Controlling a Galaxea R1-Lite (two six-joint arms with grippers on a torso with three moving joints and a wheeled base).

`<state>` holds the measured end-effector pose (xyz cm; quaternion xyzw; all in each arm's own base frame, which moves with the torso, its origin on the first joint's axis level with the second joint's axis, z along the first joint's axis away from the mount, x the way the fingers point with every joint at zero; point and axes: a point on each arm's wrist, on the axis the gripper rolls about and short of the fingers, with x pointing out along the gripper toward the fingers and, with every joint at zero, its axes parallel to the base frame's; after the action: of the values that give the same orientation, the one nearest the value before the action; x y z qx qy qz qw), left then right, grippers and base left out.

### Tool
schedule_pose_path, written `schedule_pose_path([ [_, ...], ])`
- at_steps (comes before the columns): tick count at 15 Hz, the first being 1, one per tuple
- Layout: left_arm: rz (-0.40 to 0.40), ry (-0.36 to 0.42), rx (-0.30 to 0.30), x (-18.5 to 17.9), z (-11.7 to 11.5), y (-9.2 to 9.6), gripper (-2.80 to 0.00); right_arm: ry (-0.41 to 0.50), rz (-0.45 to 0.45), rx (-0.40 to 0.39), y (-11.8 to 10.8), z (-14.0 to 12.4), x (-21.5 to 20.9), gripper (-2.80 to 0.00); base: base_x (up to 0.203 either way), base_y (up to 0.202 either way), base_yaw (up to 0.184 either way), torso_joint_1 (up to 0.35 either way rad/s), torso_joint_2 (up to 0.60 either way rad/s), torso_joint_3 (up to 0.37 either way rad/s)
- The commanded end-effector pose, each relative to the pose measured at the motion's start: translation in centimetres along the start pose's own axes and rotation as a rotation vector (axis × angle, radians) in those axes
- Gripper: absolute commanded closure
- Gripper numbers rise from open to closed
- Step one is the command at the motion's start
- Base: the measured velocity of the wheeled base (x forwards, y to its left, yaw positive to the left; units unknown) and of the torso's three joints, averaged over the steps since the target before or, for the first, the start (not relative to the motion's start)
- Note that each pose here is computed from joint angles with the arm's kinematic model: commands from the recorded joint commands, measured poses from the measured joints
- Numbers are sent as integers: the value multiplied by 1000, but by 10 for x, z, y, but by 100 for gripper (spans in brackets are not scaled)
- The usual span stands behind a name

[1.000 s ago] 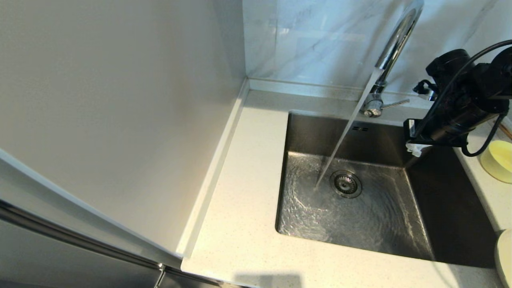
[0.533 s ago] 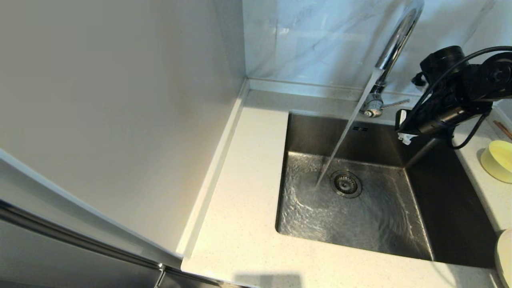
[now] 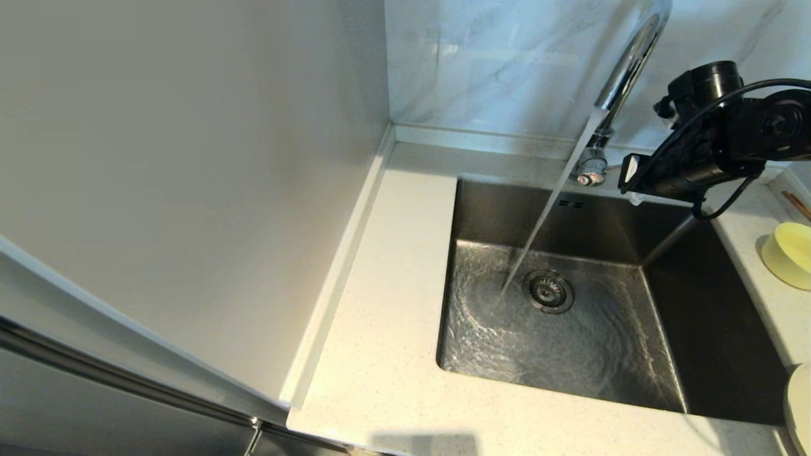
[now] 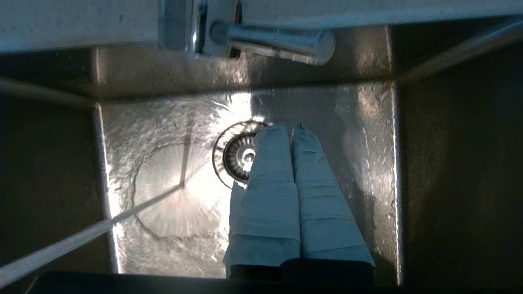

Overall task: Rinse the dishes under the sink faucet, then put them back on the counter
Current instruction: Turn off the faucet

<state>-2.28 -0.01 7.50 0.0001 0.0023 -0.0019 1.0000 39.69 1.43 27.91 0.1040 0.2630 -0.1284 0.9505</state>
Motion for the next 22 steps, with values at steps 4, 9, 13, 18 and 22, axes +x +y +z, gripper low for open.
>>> schedule_pose_path([
  [4,1,0,0,0,0,0,0,-106,-70,27,1,5,19,0,0,0,0,0,0,0],
  [9,1,0,0,0,0,0,0,-195,-71,59,0,14,19,0,0,0,0,0,0,0],
  [13,1,0,0,0,0,0,0,-261,-78,77,1,20,19,0,0,0,0,0,0,0],
  [18,1,0,0,0,0,0,0,-295,-91,84,4,24,13,0,0,0,0,0,0,0],
  [22,1,0,0,0,0,0,0,-411,-103,79,11,31,13,0,0,0,0,0,0,0],
])
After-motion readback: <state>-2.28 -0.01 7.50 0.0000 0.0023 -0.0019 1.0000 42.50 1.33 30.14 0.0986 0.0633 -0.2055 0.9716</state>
